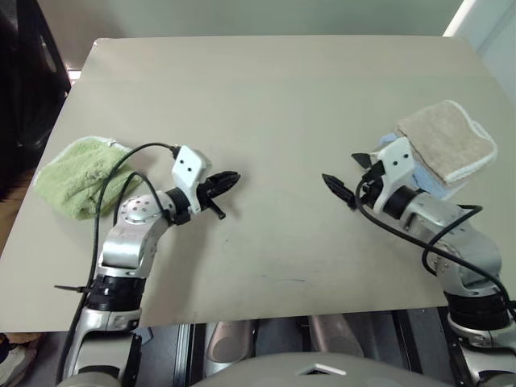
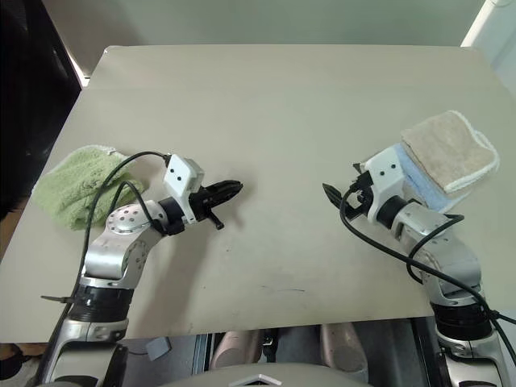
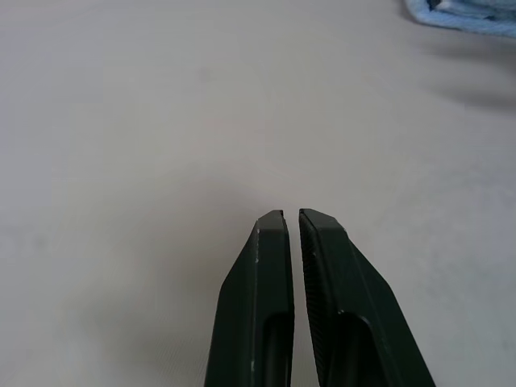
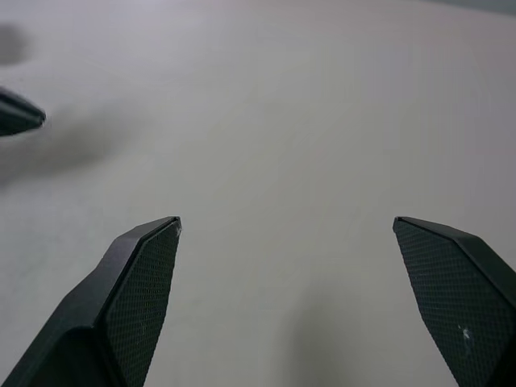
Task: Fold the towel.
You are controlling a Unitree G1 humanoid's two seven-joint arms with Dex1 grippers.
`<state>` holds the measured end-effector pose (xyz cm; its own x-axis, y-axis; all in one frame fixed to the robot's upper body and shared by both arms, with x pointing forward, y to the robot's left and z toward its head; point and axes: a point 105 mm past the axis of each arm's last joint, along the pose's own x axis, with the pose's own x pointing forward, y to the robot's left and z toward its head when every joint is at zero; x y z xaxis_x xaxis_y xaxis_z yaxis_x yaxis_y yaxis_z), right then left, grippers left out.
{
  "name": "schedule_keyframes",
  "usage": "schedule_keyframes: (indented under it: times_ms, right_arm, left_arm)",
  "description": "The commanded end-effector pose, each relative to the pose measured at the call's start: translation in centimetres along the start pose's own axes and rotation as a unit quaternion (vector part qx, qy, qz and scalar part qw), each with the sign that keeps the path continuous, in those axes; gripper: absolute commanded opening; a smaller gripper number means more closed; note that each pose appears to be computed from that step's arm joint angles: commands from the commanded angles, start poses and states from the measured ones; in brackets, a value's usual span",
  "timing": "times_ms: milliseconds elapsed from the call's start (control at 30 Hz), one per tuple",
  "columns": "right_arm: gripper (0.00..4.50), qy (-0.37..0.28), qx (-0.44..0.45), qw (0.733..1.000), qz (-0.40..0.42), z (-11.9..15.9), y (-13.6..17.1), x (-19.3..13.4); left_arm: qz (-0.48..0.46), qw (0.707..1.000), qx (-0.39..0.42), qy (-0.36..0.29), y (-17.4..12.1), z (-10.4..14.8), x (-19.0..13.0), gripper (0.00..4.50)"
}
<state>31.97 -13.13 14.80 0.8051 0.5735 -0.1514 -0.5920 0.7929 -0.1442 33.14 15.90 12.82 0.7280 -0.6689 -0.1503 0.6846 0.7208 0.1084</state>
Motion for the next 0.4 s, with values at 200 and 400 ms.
schedule_keyframes:
  times_ms: [200, 400]
  right_arm:
    - [4.46, -0.025, -0.026, 0.999, 0.017, 0.9, 0.0, 1.4]
    - [4.46, -0.029, -0.024, 0.999, 0.02, 0.7, 0.3, 1.7]
  left_arm:
    - [0.02, 0.999, 0.026, -0.017, 0.2, 1.6, -1.2, 0.35]
    - [0.022, 0.999, 0.018, -0.015, -0.1, 1.7, -1.4, 0.35]
